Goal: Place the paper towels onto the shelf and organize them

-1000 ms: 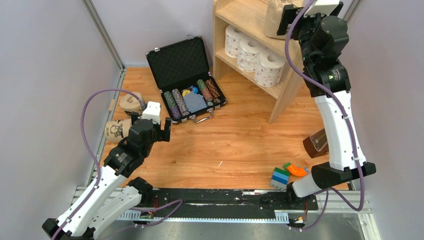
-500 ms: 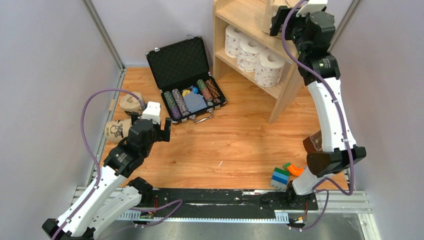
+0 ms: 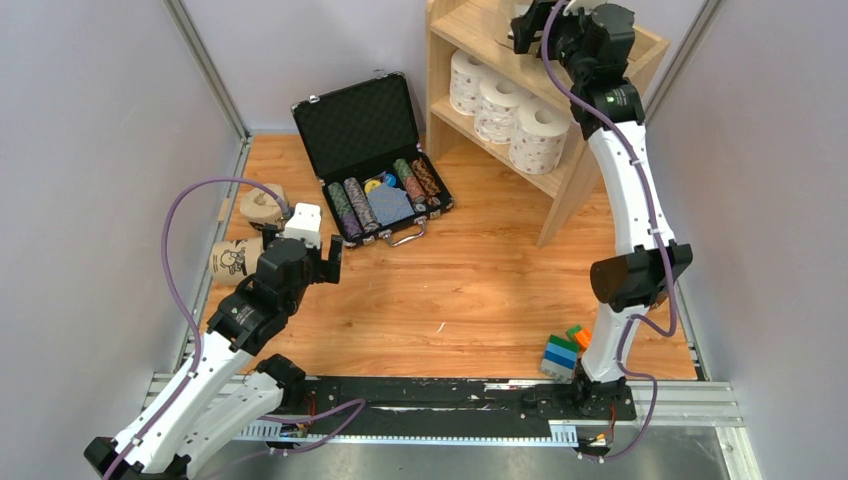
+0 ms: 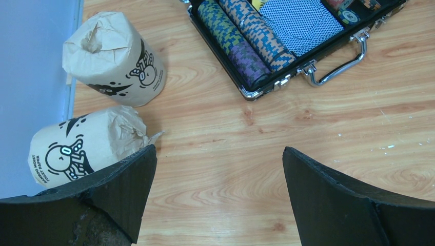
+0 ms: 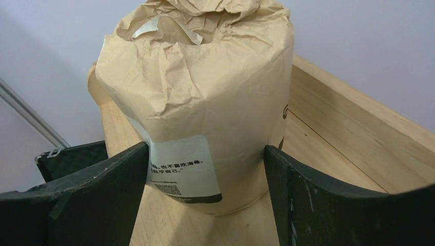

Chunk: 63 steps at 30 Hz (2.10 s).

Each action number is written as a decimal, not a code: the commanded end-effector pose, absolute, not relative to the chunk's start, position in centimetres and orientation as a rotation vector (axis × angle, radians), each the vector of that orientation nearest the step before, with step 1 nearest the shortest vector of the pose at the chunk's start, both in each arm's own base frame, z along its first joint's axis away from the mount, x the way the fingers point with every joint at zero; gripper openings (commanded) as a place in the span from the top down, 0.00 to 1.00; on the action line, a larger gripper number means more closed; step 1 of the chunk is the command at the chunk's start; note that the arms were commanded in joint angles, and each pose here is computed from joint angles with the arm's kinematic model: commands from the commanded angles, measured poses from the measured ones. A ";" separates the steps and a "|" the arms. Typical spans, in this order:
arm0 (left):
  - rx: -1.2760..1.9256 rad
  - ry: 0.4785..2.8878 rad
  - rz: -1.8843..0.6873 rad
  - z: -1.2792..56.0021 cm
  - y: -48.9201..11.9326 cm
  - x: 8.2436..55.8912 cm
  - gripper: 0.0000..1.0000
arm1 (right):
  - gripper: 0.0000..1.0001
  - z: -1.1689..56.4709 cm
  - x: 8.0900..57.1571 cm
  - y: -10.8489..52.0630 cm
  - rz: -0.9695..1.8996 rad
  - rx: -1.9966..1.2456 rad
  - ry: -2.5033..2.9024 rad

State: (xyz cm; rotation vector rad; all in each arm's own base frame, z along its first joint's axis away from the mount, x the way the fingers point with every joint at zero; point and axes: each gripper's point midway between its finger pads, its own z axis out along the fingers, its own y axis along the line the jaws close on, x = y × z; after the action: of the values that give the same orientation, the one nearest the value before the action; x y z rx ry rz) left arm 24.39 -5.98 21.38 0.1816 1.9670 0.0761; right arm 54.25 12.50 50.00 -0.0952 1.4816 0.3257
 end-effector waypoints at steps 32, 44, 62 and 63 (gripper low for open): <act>0.151 1.958 0.063 22.3 -6.3 25.0 0.00 | 0.00 56.6 45.0 11.4 0.377 -0.099 1.264; -0.028 2.113 0.229 20.8 -4.8 27.0 0.00 | 0.00 49.7 35.4 12.8 0.602 -0.110 1.400; -0.729 2.111 0.300 20.2 9.0 37.0 0.00 | 0.00 33.6 29.6 16.7 0.894 -0.164 1.762; -0.762 2.109 0.281 19.8 9.9 38.1 0.00 | 0.00 33.6 29.5 16.9 0.879 -0.179 1.760</act>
State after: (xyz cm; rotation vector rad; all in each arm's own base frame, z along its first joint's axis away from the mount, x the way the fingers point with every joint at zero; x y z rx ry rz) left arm 33.94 7.91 19.10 -0.6087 2.2043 0.4141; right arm 30.87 15.87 31.44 -0.1177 1.8362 0.8510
